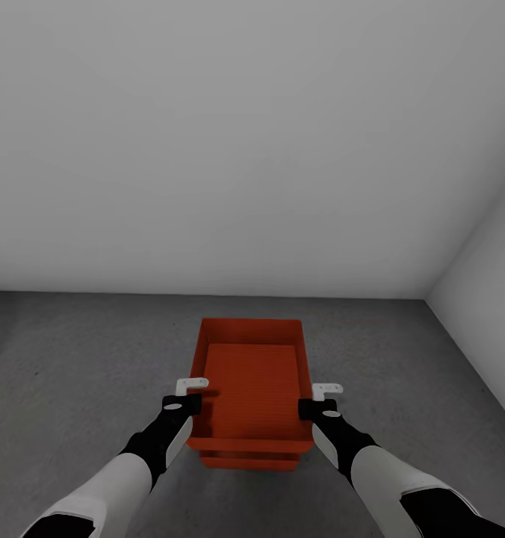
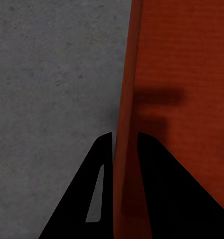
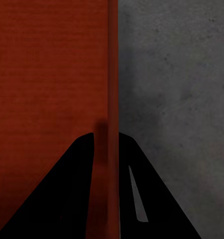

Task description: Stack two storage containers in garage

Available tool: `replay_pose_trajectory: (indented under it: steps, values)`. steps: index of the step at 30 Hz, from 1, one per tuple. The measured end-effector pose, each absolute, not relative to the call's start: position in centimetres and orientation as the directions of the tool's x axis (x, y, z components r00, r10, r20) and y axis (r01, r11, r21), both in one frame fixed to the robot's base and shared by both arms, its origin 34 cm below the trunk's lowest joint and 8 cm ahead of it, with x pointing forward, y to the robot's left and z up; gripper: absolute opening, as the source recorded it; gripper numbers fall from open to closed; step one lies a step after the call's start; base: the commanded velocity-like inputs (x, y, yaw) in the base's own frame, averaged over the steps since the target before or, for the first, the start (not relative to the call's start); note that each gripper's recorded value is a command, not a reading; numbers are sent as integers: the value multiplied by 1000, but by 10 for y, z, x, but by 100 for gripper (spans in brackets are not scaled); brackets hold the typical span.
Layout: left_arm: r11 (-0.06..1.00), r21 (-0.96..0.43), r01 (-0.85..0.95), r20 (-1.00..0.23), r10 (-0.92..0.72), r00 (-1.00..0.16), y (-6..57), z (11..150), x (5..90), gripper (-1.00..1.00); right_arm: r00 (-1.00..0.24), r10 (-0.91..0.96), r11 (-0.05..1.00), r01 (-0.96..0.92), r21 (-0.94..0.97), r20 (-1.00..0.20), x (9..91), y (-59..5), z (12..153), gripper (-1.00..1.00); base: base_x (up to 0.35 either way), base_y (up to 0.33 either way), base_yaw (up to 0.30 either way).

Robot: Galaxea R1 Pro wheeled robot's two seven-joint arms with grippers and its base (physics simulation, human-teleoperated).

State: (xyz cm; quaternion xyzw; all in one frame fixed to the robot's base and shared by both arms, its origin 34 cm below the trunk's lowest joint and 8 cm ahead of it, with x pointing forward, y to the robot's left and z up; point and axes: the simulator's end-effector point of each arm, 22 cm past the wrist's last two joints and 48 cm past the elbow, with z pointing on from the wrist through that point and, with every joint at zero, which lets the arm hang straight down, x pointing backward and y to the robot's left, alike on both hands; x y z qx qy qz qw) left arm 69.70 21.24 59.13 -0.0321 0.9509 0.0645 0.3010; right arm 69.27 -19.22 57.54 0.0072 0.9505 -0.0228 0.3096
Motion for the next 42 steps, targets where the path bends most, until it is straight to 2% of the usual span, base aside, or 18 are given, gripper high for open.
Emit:
replay_pose_trajectory:
  steps: [42]
  values:
    - [990,103,-100,-578,-22,-816,212,522,695,-100,-807,-1,999,28,-39,-590,690,-192,507,-100,0,0,0]
